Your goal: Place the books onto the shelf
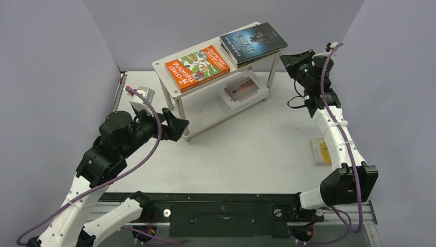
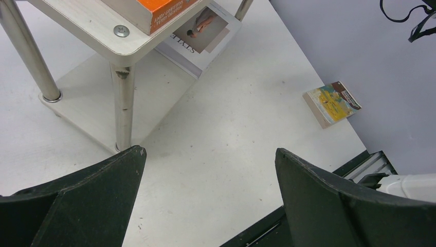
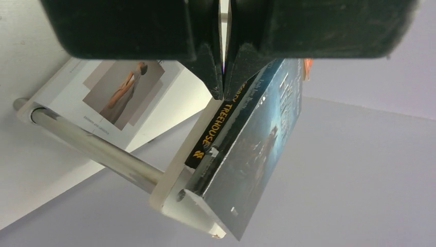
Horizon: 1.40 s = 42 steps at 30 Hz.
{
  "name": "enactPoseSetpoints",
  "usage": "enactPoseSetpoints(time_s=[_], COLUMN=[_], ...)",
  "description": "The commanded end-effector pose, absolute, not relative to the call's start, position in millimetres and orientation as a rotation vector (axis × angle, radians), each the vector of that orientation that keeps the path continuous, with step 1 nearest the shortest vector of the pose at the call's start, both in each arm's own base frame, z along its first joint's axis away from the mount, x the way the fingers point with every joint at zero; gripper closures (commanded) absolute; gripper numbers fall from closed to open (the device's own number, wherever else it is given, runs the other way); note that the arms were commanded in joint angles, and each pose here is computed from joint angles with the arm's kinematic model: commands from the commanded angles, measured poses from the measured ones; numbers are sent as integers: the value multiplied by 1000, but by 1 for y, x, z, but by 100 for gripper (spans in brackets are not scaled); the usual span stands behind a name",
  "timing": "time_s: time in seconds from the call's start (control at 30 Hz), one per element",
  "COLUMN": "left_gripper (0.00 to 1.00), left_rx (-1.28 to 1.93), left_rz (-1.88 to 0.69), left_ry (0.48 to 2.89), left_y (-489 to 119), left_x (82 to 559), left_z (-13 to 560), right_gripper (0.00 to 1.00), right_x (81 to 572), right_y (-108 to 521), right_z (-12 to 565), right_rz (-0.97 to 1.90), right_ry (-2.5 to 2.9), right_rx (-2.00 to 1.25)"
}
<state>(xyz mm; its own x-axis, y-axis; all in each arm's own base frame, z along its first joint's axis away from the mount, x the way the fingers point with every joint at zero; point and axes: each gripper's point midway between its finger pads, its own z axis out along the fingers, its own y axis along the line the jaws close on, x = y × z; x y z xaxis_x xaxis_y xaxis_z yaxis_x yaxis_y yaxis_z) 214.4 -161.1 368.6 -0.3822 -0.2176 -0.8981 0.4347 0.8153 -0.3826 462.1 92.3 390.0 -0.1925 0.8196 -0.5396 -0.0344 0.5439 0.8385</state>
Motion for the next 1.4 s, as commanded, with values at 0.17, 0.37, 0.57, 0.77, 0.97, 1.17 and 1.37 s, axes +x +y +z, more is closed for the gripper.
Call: enactPoseSetpoints(time_s=[0.17,0.37,0.57,0.77,0.97,1.17,1.37], left_gripper=[4,4,4,4,4,4,4], left_rx=[156,152,151,146,143,150,154], left_rz=[-693,-683,-676,-663,-652,-660,-657], left_ry=[1787,1787,1786,1791,1793,1797,1797], left_y=[-158,-156,-154,-152,-151,-153,-152], left_x=[216,216,216,217,218,218,217], left_z=[381,382,382,380,381,380,380], right_gripper=[100,100,100,100,100,100,100], right_x=[480,492,500,505,505,508,514], right_y=[78,77,79,80,80,80,81], right_z=[404,403,401,403,408,409,410], right_rz=[850,854,868,879,893,908,918], right_ry=[1557,1562,1562,1558,1540,1531,1528], right_rx=[679,682,683,677,672,678,677])
